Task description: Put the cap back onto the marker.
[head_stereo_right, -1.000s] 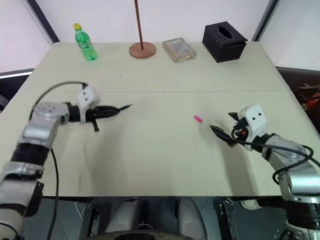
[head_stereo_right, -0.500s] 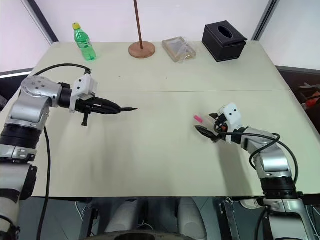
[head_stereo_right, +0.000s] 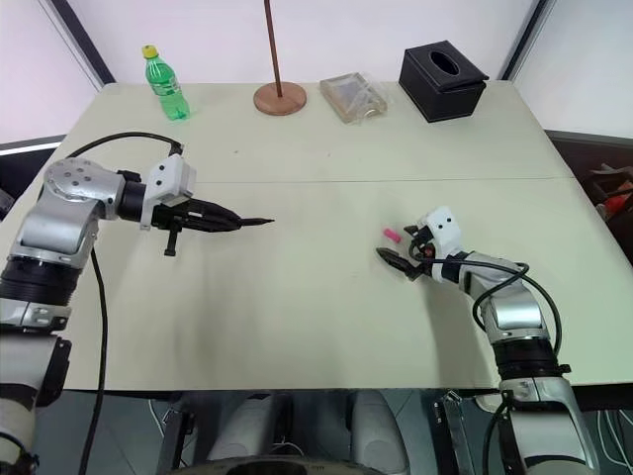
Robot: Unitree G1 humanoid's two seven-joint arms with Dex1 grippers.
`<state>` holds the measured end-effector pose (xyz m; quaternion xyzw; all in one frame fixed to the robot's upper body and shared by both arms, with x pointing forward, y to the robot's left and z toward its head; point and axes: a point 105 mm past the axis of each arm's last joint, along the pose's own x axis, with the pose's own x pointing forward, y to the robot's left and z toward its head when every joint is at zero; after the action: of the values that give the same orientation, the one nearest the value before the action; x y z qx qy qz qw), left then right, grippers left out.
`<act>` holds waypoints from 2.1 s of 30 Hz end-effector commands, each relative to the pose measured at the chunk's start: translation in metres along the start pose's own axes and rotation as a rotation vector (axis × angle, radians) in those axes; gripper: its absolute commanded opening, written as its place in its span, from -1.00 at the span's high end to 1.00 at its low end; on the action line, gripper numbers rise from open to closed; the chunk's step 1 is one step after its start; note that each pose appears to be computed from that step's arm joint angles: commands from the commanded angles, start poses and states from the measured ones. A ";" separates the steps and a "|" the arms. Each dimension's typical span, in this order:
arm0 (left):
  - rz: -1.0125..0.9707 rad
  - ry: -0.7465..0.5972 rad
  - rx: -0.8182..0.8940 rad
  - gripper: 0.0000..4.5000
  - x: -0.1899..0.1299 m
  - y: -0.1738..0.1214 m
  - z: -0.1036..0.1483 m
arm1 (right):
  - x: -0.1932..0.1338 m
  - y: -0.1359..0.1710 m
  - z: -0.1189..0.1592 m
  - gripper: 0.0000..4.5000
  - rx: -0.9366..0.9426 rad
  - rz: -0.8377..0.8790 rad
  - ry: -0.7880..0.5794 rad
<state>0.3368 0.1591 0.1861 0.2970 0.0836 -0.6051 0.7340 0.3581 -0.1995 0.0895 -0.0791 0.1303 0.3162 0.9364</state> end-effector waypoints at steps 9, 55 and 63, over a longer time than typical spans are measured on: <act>0.060 -0.032 0.029 1.00 -0.009 0.004 0.011 | 0.000 -0.001 0.006 0.72 -0.028 0.001 -0.015; -0.097 -0.204 0.245 1.00 0.068 0.009 0.045 | -0.016 0.074 0.106 0.97 -0.516 0.307 -0.083; -0.090 -0.187 0.245 1.00 0.069 0.012 0.041 | -0.020 0.087 0.111 0.97 -0.513 0.337 -0.097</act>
<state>0.3551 0.0827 0.1806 0.3091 -0.0308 -0.6710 0.6732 0.3158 -0.1232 0.1801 -0.2678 0.0414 0.4867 0.8304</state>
